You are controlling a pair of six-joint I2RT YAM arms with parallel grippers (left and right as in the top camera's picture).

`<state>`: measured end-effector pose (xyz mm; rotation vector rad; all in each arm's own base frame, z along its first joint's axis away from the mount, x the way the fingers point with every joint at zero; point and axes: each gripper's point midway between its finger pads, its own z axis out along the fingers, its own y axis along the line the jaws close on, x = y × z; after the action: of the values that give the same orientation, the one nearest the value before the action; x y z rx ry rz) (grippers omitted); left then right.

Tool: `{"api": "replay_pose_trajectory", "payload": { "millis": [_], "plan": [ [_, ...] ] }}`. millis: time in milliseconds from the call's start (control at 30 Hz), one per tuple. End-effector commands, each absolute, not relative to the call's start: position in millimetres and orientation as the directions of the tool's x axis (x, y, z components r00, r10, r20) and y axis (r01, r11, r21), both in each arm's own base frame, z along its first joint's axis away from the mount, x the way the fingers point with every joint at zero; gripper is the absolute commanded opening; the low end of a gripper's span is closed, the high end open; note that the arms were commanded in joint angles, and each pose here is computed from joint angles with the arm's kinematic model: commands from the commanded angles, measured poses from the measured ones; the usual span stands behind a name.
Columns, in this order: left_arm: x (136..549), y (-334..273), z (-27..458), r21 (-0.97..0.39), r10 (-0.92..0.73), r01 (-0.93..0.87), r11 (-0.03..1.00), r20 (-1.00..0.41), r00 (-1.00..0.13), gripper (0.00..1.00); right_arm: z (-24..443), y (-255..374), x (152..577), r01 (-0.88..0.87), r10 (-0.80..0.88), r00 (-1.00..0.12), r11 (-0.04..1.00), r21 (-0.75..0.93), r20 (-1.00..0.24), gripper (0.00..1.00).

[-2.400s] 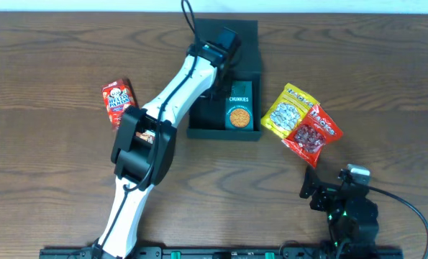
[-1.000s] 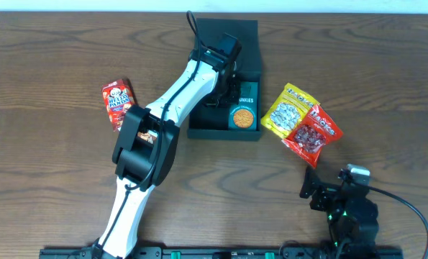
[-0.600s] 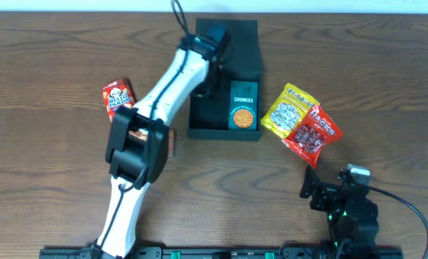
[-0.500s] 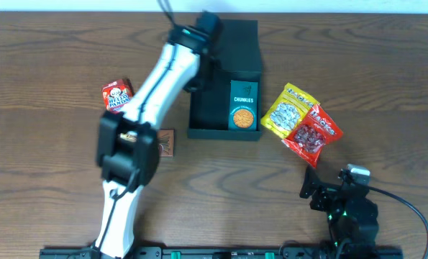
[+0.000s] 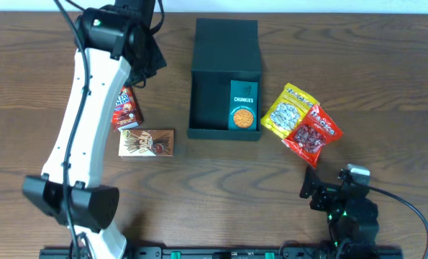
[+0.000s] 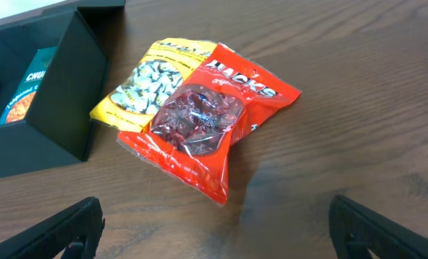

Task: Pack container
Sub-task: 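Lower the left gripper onto the Pocky box and grasp it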

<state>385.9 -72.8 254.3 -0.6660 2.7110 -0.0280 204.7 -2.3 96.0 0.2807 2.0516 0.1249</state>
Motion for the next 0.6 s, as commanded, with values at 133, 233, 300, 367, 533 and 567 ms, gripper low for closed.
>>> {"api": "replay_pose_trajectory", "payload": {
  "millis": [133, 233, 300, 367, 533, 567],
  "plan": [
    [338, -46, 233, -0.050, -0.556, -0.576, 0.816, -0.338, -0.759, 0.06, 93, -4, 205, 0.148, 0.243, -0.459, 0.969, 0.196, -0.855, 0.99],
    [322, -51, 212, -0.139, -0.619, -0.610, 0.780, -0.317, -0.719, 0.06, 93, -4, 205, 0.148, 0.243, -0.459, 0.969, 0.196, -0.855, 0.99],
    [315, -57, 197, -0.206, -0.659, -0.627, 0.751, -0.296, -0.692, 0.06, 93, -4, 205, 0.148, 0.243, -0.459, 0.969, 0.196, -0.855, 0.99],
    [308, -59, 179, -0.240, -0.708, -0.666, 0.706, -0.264, -0.655, 0.06, 93, -4, 205, 0.148, 0.243, -0.459, 0.969, 0.196, -0.855, 0.99],
    [291, -64, 126, -0.249, -0.837, -0.800, 0.546, -0.141, -0.528, 0.06, 93, -4, 205, 0.148, 0.243, -0.459, 0.969, 0.196, -0.855, 0.99],
    [290, -64, 118, -0.246, -0.856, -0.820, 0.516, -0.131, -0.500, 0.06, 93, -4, 205, 0.148, 0.243, -0.459, 0.969, 0.196, -0.855, 0.99]
  ]
}}
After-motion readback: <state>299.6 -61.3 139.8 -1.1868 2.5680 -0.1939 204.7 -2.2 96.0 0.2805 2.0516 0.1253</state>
